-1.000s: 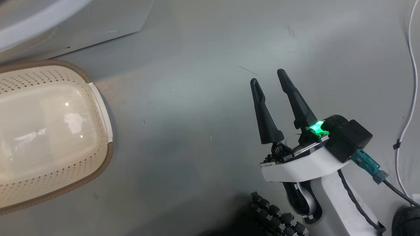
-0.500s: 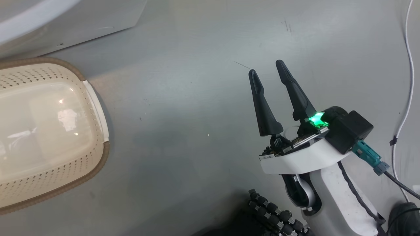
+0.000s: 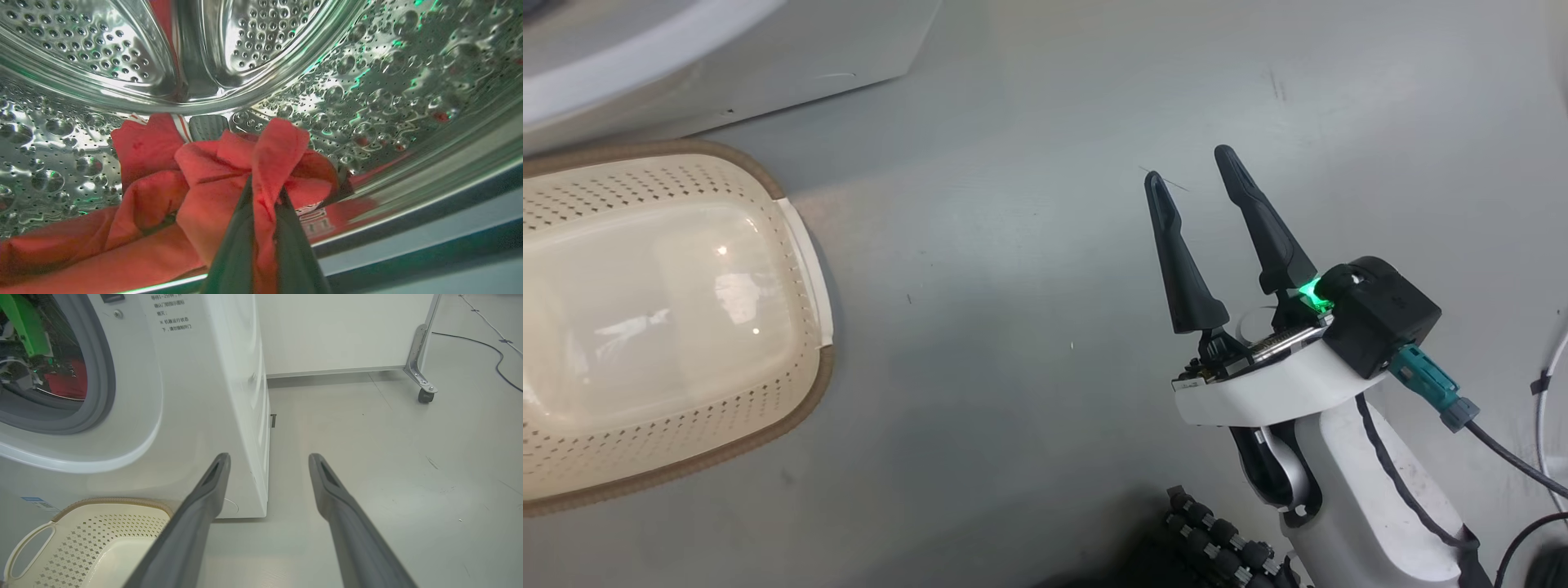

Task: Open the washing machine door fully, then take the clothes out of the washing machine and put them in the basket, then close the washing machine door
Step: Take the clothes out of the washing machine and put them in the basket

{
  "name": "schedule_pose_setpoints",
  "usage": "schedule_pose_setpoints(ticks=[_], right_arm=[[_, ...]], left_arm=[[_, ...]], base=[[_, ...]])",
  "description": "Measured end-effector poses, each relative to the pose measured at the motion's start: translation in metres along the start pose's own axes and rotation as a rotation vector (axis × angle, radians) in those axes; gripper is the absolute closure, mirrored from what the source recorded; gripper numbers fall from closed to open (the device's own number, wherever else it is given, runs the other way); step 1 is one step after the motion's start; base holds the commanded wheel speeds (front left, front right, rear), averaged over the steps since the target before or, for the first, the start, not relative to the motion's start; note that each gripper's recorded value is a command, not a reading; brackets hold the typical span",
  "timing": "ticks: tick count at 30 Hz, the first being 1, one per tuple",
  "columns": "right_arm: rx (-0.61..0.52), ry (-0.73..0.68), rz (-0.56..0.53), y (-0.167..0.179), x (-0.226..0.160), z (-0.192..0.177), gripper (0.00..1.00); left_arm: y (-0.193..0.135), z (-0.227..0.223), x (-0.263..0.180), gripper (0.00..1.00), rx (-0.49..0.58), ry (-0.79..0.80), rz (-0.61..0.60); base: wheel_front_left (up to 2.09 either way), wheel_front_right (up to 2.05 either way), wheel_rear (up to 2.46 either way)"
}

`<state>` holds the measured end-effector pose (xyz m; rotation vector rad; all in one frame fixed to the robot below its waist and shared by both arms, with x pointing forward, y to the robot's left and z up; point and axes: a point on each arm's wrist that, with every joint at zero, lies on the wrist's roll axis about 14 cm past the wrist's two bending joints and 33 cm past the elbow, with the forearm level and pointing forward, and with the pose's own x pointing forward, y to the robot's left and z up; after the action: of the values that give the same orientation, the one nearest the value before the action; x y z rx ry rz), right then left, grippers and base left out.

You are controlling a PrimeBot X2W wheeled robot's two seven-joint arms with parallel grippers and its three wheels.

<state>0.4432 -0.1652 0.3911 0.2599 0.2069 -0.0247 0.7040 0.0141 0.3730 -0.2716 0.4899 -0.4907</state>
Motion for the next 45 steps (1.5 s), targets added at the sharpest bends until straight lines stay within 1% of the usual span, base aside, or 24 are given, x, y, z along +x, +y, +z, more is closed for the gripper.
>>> schedule_pose_setpoints(ticks=[7, 18, 23, 26, 36, 45], right_arm=[[-0.033, 0.007, 0.048, 0.011, 0.004, -0.005, 0.00], [-0.066, -0.004, 0.117, 0.028, 0.008, -0.003, 0.00], [-0.070, -0.022, 0.149, 0.038, 0.007, 0.003, 0.00], [-0.072, -0.028, 0.171, 0.044, 0.004, 0.006, 0.00], [-0.055, -0.017, 0.213, 0.061, -0.017, 0.007, 0.00], [-0.049, -0.042, 0.246, 0.073, -0.039, 0.019, 0.00]], left_arm=[[-0.016, 0.013, -0.017, 1.00, -0.026, -0.119, -0.029], [-0.020, 0.029, -0.063, 1.00, -0.063, -0.312, -0.012], [-0.016, 0.038, -0.091, 1.00, -0.045, -0.392, 0.018], [-0.020, 0.048, -0.107, 1.00, -0.042, -0.454, 0.024], [-0.030, 0.075, -0.171, 1.00, 0.003, -0.641, 0.059], [-0.041, 0.091, -0.225, 1.00, 0.051, -0.741, 0.090]], base=[[0.00, 0.00, 0.00], [0.00, 0.00, 0.00], [0.00, 0.00, 0.00], [0.00, 0.00, 0.00], [0.00, 0.00, 0.00], [0.00, 0.00, 0.00]])
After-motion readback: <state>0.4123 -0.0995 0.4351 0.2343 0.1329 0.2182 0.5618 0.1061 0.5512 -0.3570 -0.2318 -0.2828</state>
